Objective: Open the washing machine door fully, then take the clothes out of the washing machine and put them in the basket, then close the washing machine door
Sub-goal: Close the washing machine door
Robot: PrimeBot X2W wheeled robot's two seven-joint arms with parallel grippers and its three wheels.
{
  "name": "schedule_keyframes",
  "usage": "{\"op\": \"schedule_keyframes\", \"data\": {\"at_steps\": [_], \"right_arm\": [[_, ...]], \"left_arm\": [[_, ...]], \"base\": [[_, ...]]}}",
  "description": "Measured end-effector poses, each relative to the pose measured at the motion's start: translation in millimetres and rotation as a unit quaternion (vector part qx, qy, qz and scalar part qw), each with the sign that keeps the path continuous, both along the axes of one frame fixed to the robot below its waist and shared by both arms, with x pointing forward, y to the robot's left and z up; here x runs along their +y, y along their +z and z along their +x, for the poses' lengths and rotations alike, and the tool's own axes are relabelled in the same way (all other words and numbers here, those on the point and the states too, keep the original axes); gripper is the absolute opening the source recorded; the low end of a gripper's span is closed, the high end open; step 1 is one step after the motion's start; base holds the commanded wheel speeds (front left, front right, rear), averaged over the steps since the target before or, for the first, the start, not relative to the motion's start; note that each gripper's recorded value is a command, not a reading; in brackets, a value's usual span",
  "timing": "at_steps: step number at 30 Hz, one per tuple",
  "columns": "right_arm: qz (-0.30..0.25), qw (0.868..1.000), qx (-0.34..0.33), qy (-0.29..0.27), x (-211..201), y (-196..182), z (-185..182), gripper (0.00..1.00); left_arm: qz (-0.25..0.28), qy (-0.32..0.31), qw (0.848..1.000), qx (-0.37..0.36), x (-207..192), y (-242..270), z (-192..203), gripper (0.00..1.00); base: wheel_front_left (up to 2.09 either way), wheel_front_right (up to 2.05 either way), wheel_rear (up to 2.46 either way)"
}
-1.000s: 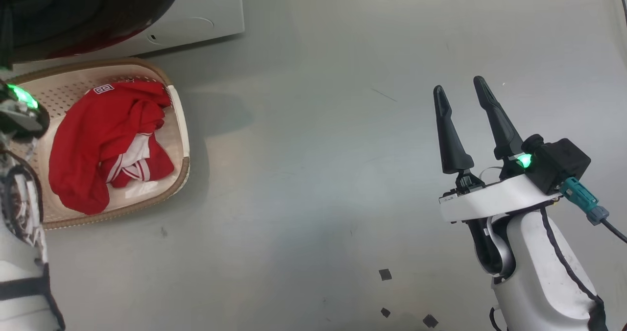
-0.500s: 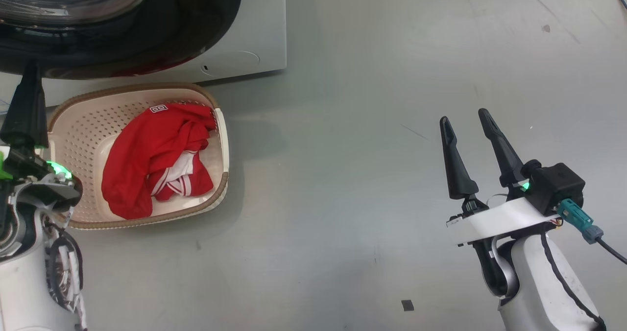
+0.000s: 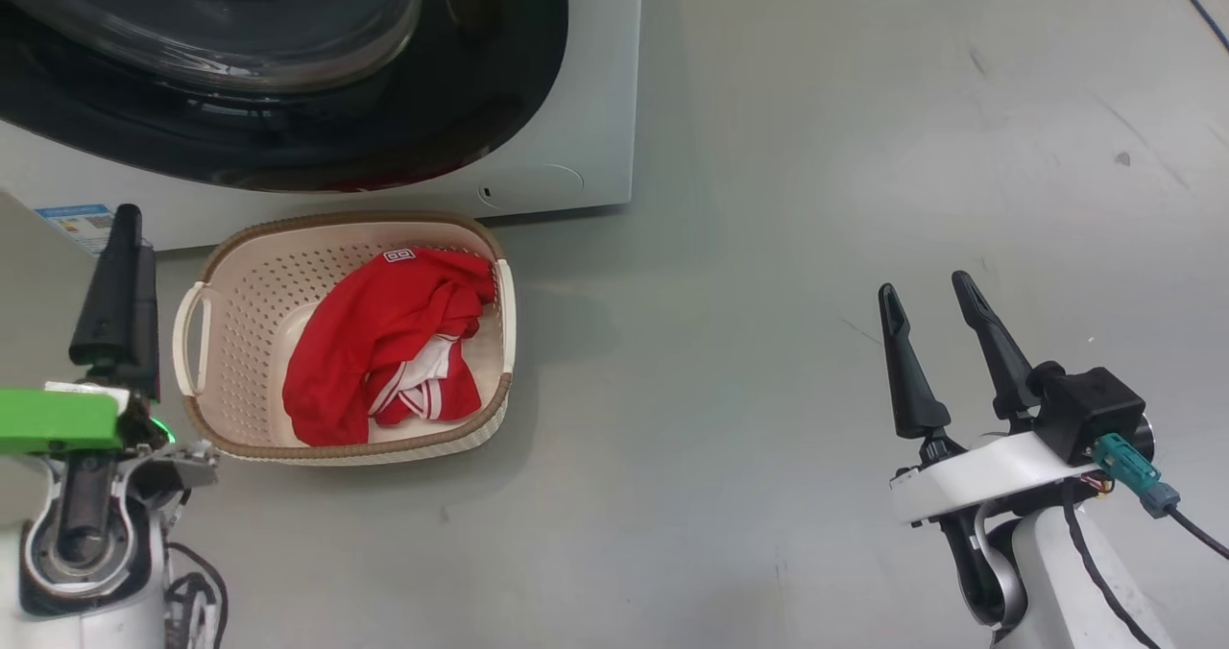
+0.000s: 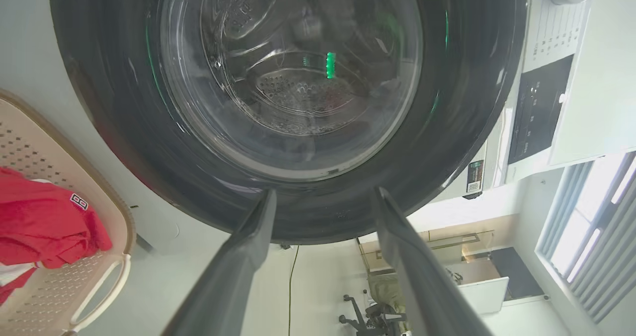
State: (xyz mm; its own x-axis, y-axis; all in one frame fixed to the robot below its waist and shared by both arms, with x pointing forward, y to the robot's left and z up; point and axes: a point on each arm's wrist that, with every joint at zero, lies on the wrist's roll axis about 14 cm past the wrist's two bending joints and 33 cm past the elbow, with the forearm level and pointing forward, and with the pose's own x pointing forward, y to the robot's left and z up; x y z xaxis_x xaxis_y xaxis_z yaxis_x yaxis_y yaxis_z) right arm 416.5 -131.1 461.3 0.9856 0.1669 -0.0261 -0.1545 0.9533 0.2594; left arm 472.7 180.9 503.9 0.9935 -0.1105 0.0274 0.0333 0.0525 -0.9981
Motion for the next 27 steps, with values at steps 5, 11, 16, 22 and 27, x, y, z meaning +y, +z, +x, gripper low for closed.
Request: {"op": "schedule_keyframes", "data": {"at_steps": [5, 11, 16, 22, 27], "right_arm": [[-0.002, 1.000, -0.005, 0.007, 5, 5, -5, 1.00], [-0.006, 1.000, -0.019, 0.017, 11, 15, -10, 1.00], [-0.011, 0.999, -0.031, 0.025, 15, 23, -15, 1.00], [-0.016, 0.999, -0.033, 0.032, 19, 26, -27, 1.00], [-0.019, 0.999, -0.022, 0.030, 17, 20, -41, 1.00]], "left_arm": [[0.123, 0.002, 0.992, -0.013, -8, 11, -20, 1.00], [0.309, 0.030, 0.949, -0.052, 8, 33, -40, 1.00], [0.451, 0.039, 0.889, -0.069, 15, 33, -62, 1.00], [0.529, 0.036, 0.846, -0.064, 14, 16, -89, 1.00], [0.555, 0.029, 0.830, -0.049, 6, 2, -106, 1.00]], "base": [[0.00, 0.00, 0.00], [0.00, 0.00, 0.00], [0.00, 0.00, 0.00], [0.00, 0.00, 0.00], [0.00, 0.00, 0.00]]}}
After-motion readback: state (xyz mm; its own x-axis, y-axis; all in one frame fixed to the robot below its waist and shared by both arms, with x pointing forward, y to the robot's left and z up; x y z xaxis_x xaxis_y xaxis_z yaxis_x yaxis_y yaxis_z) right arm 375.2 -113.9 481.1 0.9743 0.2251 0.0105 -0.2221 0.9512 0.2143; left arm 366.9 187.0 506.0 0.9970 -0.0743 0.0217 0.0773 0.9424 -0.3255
